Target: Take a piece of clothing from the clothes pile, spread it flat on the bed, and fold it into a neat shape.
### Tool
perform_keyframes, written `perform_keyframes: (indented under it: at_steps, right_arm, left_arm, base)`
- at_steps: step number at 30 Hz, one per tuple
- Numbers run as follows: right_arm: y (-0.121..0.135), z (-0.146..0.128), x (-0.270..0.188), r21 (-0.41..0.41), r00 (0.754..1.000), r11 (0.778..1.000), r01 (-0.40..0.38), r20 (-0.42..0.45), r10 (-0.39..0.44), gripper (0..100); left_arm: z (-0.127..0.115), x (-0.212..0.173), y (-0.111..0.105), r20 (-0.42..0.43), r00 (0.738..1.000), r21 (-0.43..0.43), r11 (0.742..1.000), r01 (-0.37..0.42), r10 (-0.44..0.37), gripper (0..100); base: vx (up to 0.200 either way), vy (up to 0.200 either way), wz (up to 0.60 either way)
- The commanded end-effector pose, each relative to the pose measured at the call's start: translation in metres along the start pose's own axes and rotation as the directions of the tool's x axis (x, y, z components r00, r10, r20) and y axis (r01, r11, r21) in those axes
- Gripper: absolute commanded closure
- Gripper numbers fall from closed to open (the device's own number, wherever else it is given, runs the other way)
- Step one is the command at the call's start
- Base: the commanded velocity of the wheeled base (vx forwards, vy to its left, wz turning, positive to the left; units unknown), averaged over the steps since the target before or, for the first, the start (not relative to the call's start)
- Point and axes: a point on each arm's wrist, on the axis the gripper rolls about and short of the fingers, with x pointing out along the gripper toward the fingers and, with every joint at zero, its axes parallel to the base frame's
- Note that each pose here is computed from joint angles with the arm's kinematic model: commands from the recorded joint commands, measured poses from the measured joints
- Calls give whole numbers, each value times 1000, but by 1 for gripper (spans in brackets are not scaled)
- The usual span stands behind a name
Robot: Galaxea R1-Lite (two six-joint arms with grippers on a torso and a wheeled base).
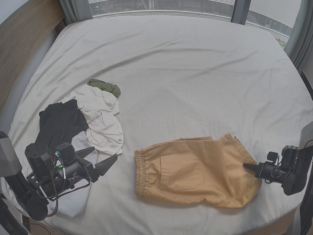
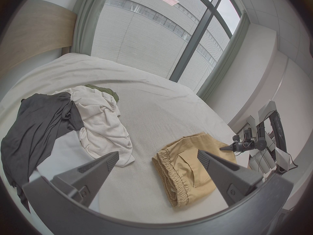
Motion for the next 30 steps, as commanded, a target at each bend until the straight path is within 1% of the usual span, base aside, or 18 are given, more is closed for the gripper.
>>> perform_keyframes:
  at_steps: [1, 6, 10, 16, 18, 26, 30]
  right_arm:
    - [0, 1, -1, -4, 1000, 1000, 1, 5, -1, 100]
    - [1, 4, -5, -7, 1000, 1000, 8, 19, -8, 100]
    - [-7, 7, -17, 3, 997, 999, 50, 50, -50, 100]
    - [-9, 15, -41, 4, 988, 994, 105, 111, -105, 100]
    - [-11, 15, -47, 6, 985, 992, 124, 123, -124, 100]
    - [-24, 12, -63, 29, 970, 981, 193, 143, -195, 100]
    - [-26, 6, -65, 36, 972, 980, 197, 124, -200, 100]
  left_arm:
    - [1, -1, 0, 3, 1000, -1, 1000, 1, -1, 0]
    - [-2, 0, 0, -7, 1000, -7, 1000, 0, 0, 0]
    - [-1, -1, -1, -4, 1000, -6, 1000, 0, 0, 0]
    - [1, 0, -1, 7, 1000, -4, 1000, 2, -2, 0]
    - [1, 0, -1, 4, 1000, -19, 1000, 3, -3, 0]
    - [-2, 1, 0, -8, 1000, -62, 998, 1, -1, 0]
    - [-9, 5, 2, -38, 999, -71, 997, -7, 5, 0]
  base:
    - [0, 0, 0]
    - [0, 0, 0]
    - [0, 0, 0]
    - [0, 0, 0]
    - [0, 0, 0]
    - [0, 0, 0]
    - [0, 0, 0]
